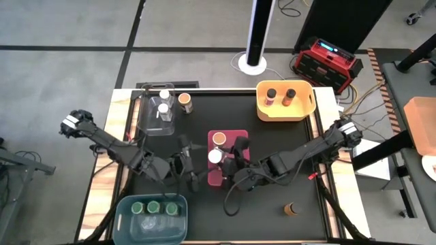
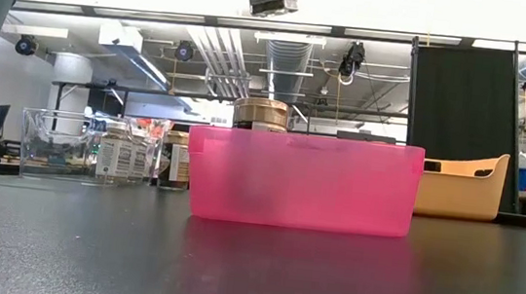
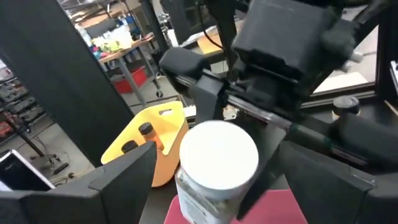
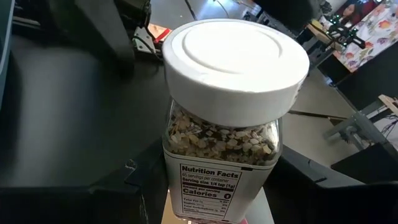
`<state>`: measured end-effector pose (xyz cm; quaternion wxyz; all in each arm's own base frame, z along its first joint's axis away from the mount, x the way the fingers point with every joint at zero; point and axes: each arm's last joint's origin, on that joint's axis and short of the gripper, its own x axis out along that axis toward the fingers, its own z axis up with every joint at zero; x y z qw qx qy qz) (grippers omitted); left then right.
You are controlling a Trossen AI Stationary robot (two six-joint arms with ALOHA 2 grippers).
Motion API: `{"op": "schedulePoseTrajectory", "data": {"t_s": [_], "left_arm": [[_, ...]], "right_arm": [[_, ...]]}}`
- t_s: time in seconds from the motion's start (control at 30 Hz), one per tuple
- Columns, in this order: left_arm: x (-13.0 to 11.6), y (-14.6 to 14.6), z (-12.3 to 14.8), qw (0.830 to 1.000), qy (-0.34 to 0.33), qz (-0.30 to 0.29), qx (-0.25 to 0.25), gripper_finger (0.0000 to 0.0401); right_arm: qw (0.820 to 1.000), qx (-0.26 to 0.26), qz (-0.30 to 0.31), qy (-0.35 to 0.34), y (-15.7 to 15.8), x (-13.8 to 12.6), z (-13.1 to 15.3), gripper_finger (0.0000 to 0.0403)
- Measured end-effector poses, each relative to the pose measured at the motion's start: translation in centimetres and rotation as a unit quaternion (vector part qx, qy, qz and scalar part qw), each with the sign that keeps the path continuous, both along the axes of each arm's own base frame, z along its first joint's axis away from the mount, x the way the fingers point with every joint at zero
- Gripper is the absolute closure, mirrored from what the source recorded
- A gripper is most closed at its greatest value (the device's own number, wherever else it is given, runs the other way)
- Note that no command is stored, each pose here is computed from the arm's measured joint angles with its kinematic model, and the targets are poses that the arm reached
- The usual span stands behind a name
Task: Sort spices by type
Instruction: Put the white seasoning bottle into the transparent bin
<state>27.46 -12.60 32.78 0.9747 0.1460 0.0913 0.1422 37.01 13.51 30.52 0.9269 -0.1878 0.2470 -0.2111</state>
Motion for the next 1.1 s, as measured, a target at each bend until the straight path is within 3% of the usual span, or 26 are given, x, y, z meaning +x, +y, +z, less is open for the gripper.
{"op": "schedulePoseTrajectory", "data": {"t_s": [0.7, 0.9, 1.1], "left_arm": [[1.9, 1.0, -1.1, 0.999, 0.016, -0.016, 0.023, 0.0083], [2.0, 1.1, -1.0, 0.999, 0.014, -0.016, 0.033, 0.0123], [2.0, 1.2, -1.0, 0.999, 0.014, -0.019, 0.037, 0.0203]], "right_arm": [[1.0, -0.001, 0.001, 0.003, 0.1, -0.1, -0.1, 0.0204], [1.0, -0.001, 0.001, 0.003, 0.1, -0.1, -0.1, 0.0204], [1.0, -0.002, 0.001, 0.004, 0.1, -0.1, -0.1, 0.0204]]}}
